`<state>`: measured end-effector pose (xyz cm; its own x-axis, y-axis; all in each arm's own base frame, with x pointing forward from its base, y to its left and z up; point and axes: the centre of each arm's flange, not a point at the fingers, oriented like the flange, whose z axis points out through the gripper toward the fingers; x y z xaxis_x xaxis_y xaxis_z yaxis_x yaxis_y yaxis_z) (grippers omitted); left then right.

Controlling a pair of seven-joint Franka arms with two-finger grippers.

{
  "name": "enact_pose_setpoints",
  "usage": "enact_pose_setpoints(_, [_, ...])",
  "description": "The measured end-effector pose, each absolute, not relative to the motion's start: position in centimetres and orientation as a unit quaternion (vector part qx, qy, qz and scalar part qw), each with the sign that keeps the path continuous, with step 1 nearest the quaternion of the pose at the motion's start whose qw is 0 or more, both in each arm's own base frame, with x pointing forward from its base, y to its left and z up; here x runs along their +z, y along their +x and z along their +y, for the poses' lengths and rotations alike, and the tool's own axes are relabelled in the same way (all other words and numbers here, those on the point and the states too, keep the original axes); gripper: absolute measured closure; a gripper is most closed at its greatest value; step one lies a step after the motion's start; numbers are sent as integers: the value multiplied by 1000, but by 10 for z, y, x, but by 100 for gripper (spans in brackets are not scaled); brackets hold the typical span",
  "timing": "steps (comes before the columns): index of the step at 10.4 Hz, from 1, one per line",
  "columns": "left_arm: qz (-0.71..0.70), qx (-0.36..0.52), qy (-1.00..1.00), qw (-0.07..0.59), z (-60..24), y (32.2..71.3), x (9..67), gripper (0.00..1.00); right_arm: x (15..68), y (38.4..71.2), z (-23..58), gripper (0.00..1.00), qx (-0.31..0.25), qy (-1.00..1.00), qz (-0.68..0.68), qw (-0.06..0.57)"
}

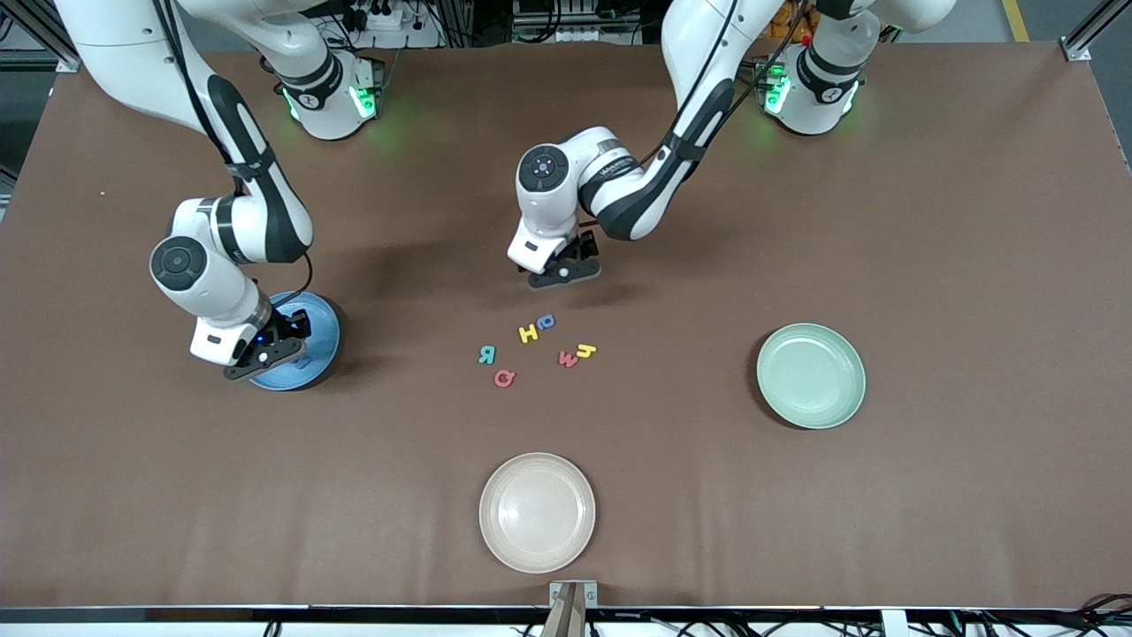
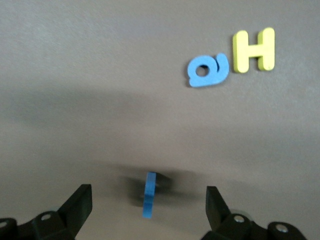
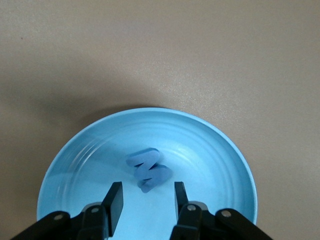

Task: Sort uppercase to blue plate, lowercase to green plate
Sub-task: 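Drop the M on the blue plate while the left gripper grasps blue m, then drop the m on the green plate while the right gripper reaches teal R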

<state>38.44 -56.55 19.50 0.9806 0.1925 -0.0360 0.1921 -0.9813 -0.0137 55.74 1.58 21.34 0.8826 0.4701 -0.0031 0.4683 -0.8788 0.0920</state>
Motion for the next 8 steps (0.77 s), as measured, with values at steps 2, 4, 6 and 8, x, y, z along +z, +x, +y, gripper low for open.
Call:
enact_pose_setpoints(2, [-71,27,-997,11,-567,376,179,0,214,557,16,50,10,970,240,44])
enact_pose_setpoints(4, [-60,32,-998,16,-566,374,166,0,216,558,19,50,17,975,218,28])
enact_pose_setpoints(6, [-58,31,-998,13,-567,375,166,10,220,560,30,51,25,980,199,12])
enact_pose_setpoints(8, [-57,28,-998,7,-570,376,171,39,224,562,37,53,28,981,190,7])
